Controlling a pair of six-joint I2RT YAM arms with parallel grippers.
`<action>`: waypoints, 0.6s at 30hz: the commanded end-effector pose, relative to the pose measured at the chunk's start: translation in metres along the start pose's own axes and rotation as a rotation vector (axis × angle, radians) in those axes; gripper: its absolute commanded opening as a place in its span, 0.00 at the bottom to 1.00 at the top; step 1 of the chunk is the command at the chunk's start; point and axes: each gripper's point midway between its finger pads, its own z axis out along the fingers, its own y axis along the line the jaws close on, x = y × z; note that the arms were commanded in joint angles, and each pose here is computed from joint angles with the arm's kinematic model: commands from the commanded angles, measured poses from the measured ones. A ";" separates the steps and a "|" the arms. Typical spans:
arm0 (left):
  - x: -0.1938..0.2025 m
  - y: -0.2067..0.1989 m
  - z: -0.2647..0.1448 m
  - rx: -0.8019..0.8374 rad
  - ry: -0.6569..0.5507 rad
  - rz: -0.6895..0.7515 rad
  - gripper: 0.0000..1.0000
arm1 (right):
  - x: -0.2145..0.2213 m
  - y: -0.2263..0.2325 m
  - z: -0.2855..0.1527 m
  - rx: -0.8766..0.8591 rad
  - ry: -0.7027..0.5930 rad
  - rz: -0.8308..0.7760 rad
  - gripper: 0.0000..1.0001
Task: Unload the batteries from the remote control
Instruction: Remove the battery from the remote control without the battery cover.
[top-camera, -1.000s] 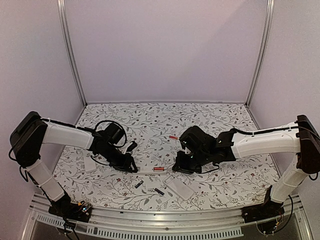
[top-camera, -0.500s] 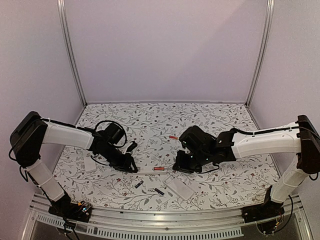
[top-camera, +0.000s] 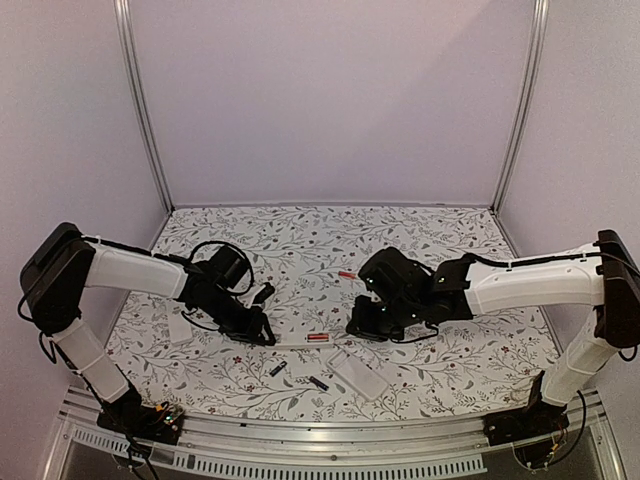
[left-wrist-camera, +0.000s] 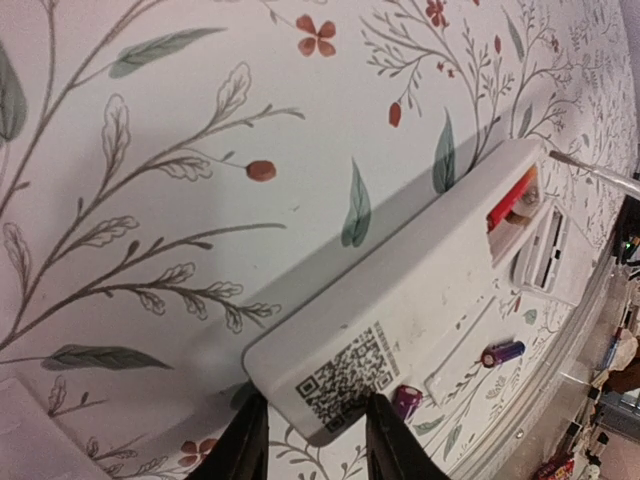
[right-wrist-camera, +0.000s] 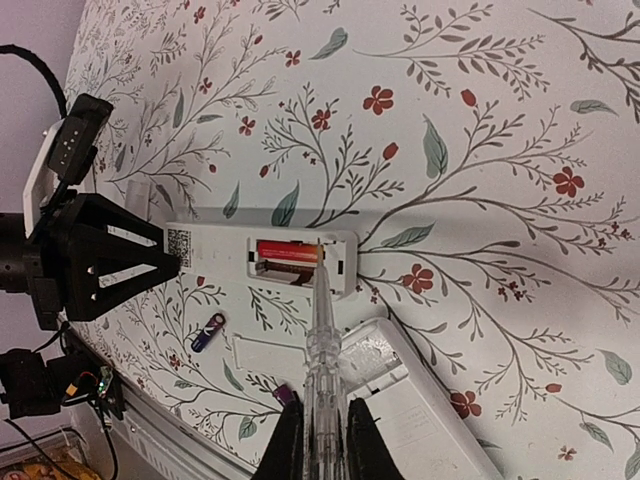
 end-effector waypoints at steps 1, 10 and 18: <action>-0.010 -0.004 0.001 0.011 -0.018 0.022 0.33 | -0.009 0.005 -0.010 -0.006 -0.036 -0.011 0.00; -0.010 -0.004 0.001 0.013 -0.019 0.022 0.33 | 0.000 0.004 -0.001 -0.003 0.009 -0.012 0.00; -0.010 -0.005 0.001 0.014 -0.017 0.024 0.33 | 0.006 0.002 0.004 0.004 0.035 -0.014 0.00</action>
